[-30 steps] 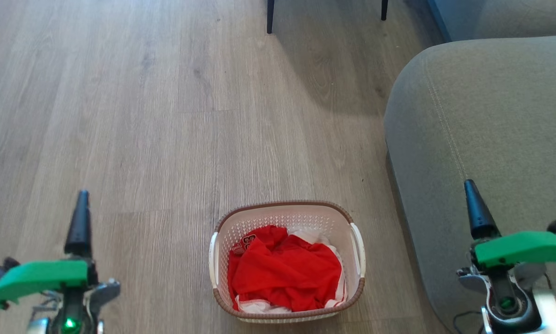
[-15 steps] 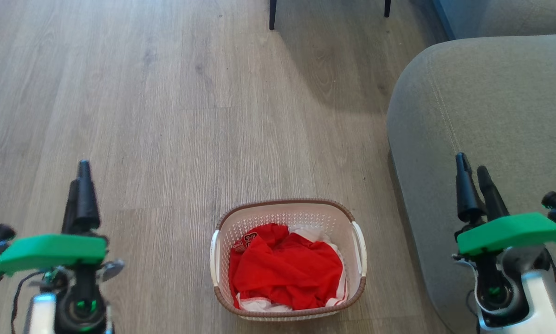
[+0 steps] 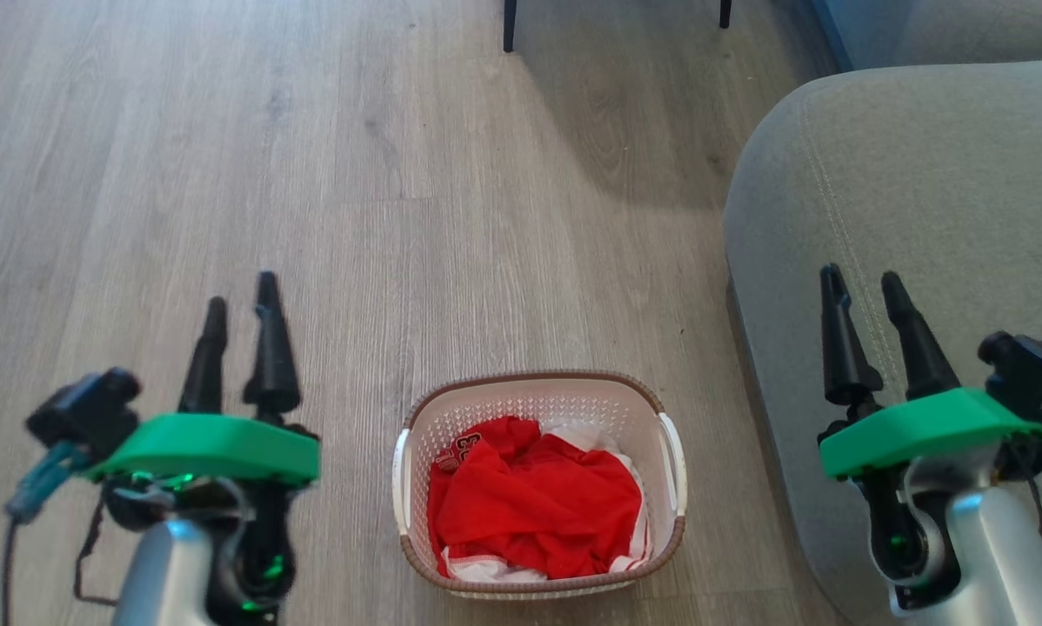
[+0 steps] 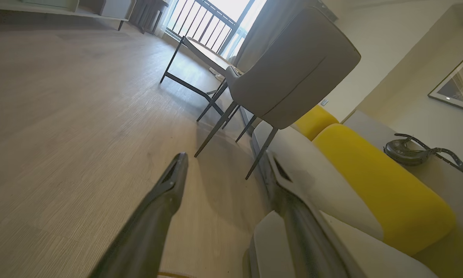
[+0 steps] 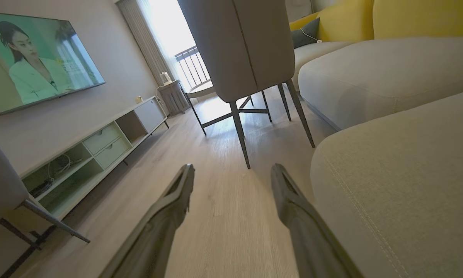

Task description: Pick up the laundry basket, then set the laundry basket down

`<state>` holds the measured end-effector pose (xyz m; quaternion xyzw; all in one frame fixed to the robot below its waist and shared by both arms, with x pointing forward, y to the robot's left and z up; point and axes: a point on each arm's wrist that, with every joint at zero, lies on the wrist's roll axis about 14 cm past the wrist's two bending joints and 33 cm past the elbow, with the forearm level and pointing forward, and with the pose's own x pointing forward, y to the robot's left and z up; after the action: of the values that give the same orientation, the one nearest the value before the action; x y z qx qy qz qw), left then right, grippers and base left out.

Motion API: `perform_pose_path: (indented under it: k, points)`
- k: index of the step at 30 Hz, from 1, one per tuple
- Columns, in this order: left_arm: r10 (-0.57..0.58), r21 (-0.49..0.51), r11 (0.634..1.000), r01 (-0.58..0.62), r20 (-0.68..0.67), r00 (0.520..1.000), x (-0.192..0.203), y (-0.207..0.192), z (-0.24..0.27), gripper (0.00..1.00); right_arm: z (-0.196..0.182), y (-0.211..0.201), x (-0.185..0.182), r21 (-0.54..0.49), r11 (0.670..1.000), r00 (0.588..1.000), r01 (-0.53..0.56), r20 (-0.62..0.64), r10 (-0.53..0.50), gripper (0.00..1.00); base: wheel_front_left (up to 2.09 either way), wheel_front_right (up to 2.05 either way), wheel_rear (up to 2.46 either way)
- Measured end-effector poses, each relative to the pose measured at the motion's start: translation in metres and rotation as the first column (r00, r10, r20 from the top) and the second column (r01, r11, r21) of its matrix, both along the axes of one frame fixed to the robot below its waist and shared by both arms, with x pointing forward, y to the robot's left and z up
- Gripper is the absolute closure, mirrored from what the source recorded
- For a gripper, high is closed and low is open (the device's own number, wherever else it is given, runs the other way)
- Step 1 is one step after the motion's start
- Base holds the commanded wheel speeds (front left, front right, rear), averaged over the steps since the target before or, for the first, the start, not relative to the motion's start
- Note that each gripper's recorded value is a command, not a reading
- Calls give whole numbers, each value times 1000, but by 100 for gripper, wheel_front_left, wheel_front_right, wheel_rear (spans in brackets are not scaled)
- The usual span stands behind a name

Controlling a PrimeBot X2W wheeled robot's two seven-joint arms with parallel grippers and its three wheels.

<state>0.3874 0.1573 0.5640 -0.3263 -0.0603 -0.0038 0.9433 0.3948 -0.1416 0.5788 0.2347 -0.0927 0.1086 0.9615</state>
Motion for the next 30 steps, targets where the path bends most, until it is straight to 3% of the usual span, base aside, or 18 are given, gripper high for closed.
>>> perform_pose_path:
  k: [8, 17, 23, 30]
  points:
    - [-50, 193, 980, 48, 5, 999, -2, -29, 0, 0, 4, 15, -1, -154, 988, 999, -25, 44, 32, 0, 0, 0, 0]
    - [-87, 434, 898, 75, 8, 996, -3, -60, -4, 0, 7, 24, -3, -256, 967, 995, -19, 86, 42, 0, 0, 0, 0]
    - [-121, 541, 833, 116, -26, 992, -11, -74, -23, 0, 1, 32, -6, -333, 943, 994, -25, 93, 59, 0, 0, 0, 0]
    - [-92, 577, 815, 43, 56, 994, -7, -76, -3, 0, 3, 39, -8, -401, 916, 990, -20, 121, 75, 0, 0, 0, 0]
